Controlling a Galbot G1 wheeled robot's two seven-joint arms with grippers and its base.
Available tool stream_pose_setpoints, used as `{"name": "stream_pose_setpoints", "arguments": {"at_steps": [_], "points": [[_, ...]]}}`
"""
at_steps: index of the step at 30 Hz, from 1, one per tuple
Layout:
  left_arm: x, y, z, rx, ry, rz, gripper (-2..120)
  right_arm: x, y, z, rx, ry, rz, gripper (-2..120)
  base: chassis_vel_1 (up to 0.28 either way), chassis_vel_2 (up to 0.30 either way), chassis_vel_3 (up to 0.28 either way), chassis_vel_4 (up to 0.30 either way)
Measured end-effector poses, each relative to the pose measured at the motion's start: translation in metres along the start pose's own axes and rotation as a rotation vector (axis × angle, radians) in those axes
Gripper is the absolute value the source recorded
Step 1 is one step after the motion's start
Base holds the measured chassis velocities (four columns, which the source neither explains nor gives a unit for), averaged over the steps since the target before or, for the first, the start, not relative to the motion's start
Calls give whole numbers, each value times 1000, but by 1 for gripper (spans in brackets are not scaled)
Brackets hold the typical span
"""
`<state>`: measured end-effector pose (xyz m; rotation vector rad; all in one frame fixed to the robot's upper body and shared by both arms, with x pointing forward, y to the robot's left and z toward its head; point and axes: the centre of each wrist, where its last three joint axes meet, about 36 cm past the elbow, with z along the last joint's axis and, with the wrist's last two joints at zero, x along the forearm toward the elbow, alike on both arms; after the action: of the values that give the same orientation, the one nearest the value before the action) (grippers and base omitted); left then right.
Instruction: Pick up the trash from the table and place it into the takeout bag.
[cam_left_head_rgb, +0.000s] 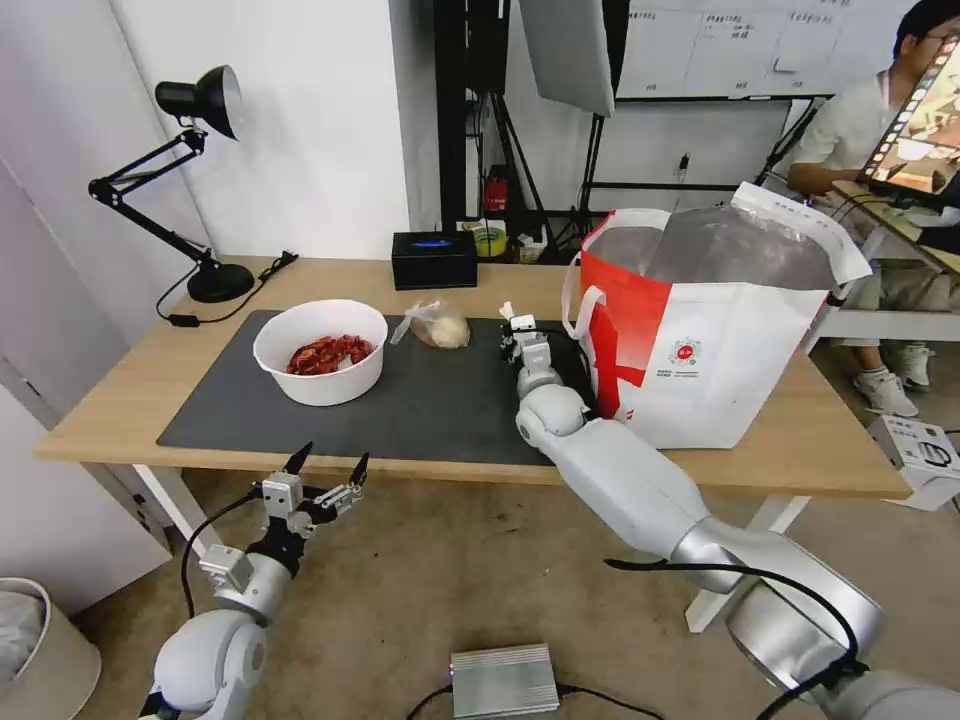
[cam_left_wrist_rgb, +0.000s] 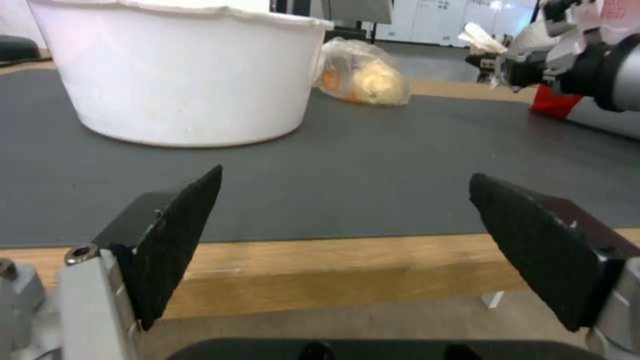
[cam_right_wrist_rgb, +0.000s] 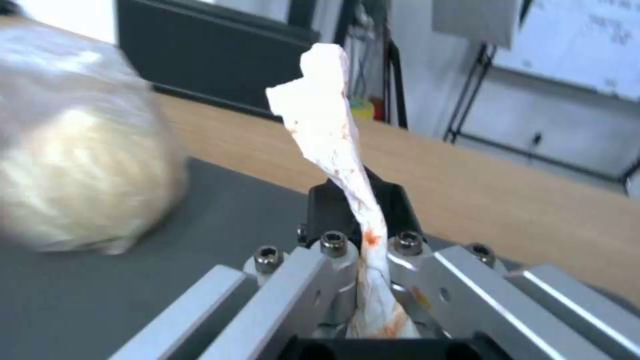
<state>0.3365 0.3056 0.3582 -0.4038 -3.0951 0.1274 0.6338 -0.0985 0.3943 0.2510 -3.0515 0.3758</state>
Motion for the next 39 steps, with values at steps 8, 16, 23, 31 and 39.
{"name": "stream_pose_setpoints", "arguments": {"at_steps": [8, 16, 23, 31, 39], "points": [[2, 3, 1, -4, 6, -5, 100, 27, -2, 3, 63, -128, -97, 0, 0, 0, 0, 0], [4, 5, 1, -12, 12, -6, 100, 52, -19, 0, 138, -276, -208, 0, 0, 0, 0, 0], [4, 4, 1, -18, 15, -2, 100, 82, -44, -9, 196, -401, -247, 0, 0, 0, 0, 0], [6, 2, -9, -33, 7, 7, 100, 128, -91, -13, 286, -499, -244, 0, 0, 0, 0, 0], [10, 3, -12, -54, 14, -11, 100, 181, -142, -30, 351, -603, -233, 0, 0, 0, 0, 0]]}}
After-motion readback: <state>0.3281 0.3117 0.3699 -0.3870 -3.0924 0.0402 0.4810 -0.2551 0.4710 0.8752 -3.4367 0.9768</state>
